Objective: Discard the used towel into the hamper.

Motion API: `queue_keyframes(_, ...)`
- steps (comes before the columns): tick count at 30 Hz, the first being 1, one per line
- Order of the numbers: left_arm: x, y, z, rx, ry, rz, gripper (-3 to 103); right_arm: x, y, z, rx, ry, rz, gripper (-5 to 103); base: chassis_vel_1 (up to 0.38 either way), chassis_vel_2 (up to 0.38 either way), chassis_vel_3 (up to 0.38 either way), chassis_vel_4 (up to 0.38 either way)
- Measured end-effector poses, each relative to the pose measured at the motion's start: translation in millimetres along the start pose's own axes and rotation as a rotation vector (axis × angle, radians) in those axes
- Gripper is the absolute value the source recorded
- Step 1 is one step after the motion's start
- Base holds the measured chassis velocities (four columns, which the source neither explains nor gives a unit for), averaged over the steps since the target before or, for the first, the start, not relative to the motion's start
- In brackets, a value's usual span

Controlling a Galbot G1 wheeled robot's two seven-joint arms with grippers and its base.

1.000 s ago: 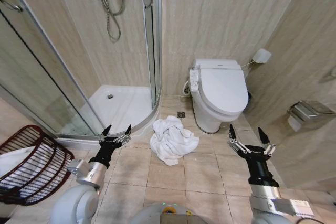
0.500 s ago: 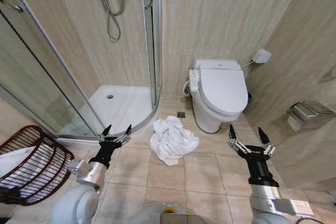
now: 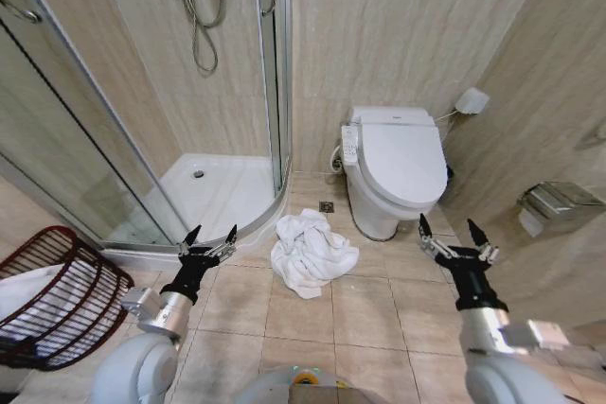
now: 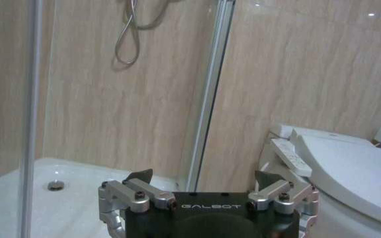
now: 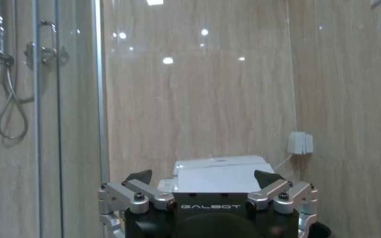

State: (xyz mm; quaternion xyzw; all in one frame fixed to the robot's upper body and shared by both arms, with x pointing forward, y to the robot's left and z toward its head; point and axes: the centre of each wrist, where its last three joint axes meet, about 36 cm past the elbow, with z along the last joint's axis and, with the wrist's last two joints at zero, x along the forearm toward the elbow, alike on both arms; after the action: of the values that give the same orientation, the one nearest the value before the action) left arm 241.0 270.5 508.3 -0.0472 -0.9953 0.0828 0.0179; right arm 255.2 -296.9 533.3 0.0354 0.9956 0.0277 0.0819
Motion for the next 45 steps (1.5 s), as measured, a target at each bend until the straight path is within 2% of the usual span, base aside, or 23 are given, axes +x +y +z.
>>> queue_keyframes(3, 0.0, 0.0, 0.0, 0.000, 0.000, 0.000, 100, -10.1, -5.0, -5.6, -0.018, 0.011, -0.026, 100, 0.000, 0.000, 0.000, 0.000)
queue_keyframes(4, 0.0, 0.0, 0.0, 0.000, 0.000, 0.000, 100, -13.7, -2.2, -4.6, -0.039, 0.014, -0.069, 100, 0.000, 0.000, 0.000, 0.000)
queue_keyframes(9, 0.0, 0.0, 0.0, 0.000, 0.000, 0.000, 100, -18.5, 12.1, -0.6, -0.069, 0.019, -0.130, 100, 0.000, 0.000, 0.000, 0.000)
queue_keyframes(12, 0.0, 0.0, 0.0, 0.000, 0.000, 0.000, 100, -21.5, 16.0, 3.9, -0.048, 0.015, -0.133, 100, 0.000, 0.000, 0.000, 0.000)
queue_keyframes(16, 0.0, 0.0, 0.0, 0.000, 0.000, 0.000, 100, -27.7, 9.6, 20.4, -0.029, 0.029, -0.113, 100, 0.000, 0.000, 0.000, 0.000)
queue_keyframes(19, 0.0, 0.0, 0.0, 0.000, 0.000, 0.000, 100, -33.2, -2.6, 56.4, -0.032, 0.090, -0.076, 100, 0.000, 0.000, 0.000, 0.000)
queue_keyframes(20, 0.0, 0.0, 0.0, 0.000, 0.000, 0.000, 100, -33.2, -2.6, 56.4, -0.032, 0.090, -0.076, 100, 0.000, 0.000, 0.000, 0.000)
queue_keyframes(21, 0.0, 0.0, 0.0, 0.000, 0.000, 0.000, 100, -36.2, -8.6, 77.5, -0.035, 0.111, -0.059, 100, 0.000, 0.000, 0.000, 0.000)
queue_keyframes(28, 0.0, 0.0, 0.0, 0.000, 0.000, 0.000, 100, -51.6, -16.3, 142.1, -0.102, 0.190, -0.015, 100, 0.000, 0.000, 0.000, 0.000)
queue_keyframes(33, 0.0, 0.0, 0.0, 0.000, 0.000, 0.000, 100, -58.0, -15.2, 164.9, -0.123, 0.184, 0.001, 100, 0.000, 0.000, 0.000, 0.000)
queue_keyframes(36, 0.0, 0.0, 0.0, 0.000, 0.000, 0.000, 100, -59.0, -14.2, 192.0, -0.082, 0.169, -0.001, 100, 0.000, 0.000, 0.000, 0.000)
queue_keyframes(45, 0.0, 0.0, 0.0, 0.000, 0.000, 0.000, 100, -56.2, -7.9, 203.1, -0.105, 0.186, -0.056, 100, 0.000, 0.000, 0.000, 0.000)
